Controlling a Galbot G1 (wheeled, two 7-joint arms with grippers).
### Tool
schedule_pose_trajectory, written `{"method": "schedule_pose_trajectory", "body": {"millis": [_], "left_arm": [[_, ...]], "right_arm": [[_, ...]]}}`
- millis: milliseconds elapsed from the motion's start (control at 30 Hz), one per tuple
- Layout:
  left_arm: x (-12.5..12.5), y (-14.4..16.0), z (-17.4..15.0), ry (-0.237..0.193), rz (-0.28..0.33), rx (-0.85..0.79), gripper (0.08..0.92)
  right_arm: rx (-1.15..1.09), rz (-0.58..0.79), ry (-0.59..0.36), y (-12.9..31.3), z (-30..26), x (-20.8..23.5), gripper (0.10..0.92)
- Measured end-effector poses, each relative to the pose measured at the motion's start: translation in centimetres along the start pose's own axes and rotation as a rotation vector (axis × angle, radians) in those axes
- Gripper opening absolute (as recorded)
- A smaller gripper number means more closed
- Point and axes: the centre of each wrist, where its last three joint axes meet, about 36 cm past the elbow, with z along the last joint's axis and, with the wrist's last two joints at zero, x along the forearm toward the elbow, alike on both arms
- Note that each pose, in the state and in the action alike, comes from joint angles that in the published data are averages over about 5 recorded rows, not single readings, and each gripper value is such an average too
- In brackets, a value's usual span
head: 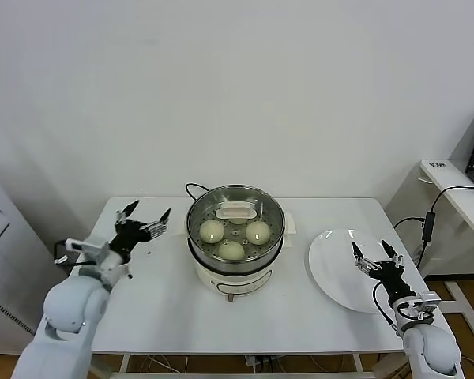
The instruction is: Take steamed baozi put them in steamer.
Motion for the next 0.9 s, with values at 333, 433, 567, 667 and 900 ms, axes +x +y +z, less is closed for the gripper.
{"method": "schedule_pose_trajectory", "body": {"millis": [333, 433, 567, 667, 900], "left_arm": [[0.2, 3.2, 4.1, 0.023, -0.091, 0.051, 0.823], [0.2, 3.8, 5.3, 0.044, -0.109, 0.048, 0.823], [0.3, 4.3, 6.9, 0.07, -0.127, 0.041, 0.823], [0.4, 4.6, 8.1, 0.092, -0.133, 0.043, 0.823], [0.7, 4.4, 9.9, 0.12, -0.12, 0.043, 0.823]], "right_arm": [[0.004, 0.011, 0.016, 0.2, 0.3, 0.3, 0.823], [0.006, 0.018, 0.024, 0.2, 0.4, 0.4, 0.823], [0.012, 0.028, 0.032, 0.3, 0.5, 0.4, 0.823], [0.017, 0.035, 0.037, 0.5, 0.5, 0.3, 0.823], [0.024, 0.047, 0.052, 0.6, 0.7, 0.2, 0.823]]}}
